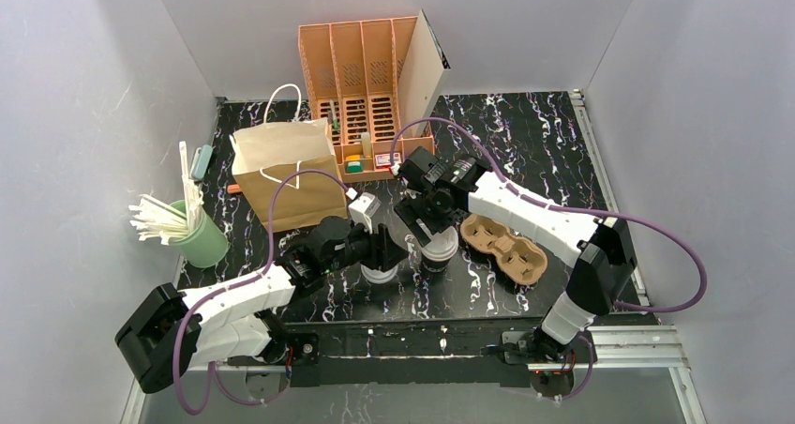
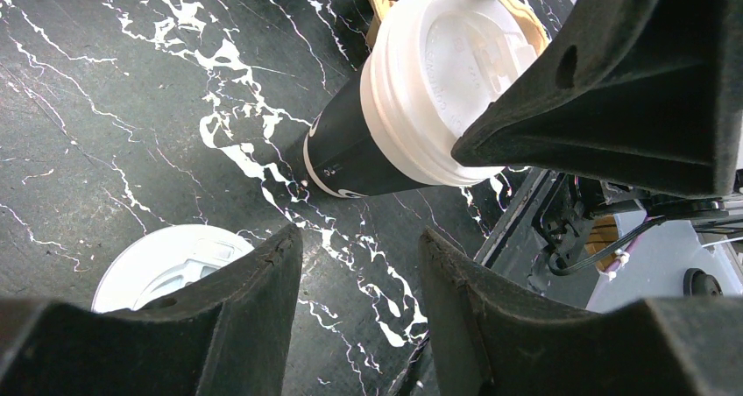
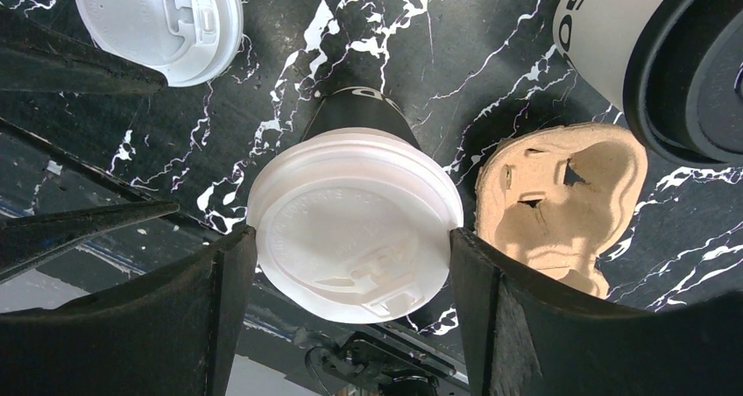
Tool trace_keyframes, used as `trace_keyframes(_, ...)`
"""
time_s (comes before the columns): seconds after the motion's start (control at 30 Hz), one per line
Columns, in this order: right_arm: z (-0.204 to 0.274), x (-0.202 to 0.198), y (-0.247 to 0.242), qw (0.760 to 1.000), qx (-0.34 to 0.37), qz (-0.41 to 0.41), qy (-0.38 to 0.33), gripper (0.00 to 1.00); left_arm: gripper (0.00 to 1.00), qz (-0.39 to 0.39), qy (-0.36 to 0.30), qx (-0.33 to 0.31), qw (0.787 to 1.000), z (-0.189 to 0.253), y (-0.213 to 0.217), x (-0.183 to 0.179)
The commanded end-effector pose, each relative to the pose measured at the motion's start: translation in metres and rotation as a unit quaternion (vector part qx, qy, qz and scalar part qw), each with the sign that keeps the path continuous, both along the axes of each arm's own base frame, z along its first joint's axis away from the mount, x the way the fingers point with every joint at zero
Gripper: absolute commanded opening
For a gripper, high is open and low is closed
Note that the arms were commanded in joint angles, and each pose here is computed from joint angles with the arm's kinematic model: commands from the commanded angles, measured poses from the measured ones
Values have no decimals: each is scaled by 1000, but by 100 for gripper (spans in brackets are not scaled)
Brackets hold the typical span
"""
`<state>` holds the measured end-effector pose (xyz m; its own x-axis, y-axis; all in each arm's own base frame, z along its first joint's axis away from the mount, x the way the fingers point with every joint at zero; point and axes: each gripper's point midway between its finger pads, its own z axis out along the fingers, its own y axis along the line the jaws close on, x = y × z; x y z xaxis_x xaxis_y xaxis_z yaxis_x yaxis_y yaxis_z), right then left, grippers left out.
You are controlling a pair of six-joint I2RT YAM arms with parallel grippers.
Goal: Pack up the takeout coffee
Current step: Close the cup lid on the coffee cup.
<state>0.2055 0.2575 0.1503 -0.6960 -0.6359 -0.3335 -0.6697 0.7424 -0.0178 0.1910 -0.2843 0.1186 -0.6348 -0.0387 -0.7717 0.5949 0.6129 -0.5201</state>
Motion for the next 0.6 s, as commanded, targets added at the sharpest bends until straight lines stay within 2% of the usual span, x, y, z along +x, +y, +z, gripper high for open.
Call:
trace_keyframes(0.0, 1, -4, 1, 1000, -2, 11, 6, 79, 49, -2, -13, -6, 1000, 7, -1, 2)
trace_keyframes(0.57, -5, -8, -4, 1000, -15, 12, 11, 81, 49, -3, -12, -5, 1000, 7, -2, 2)
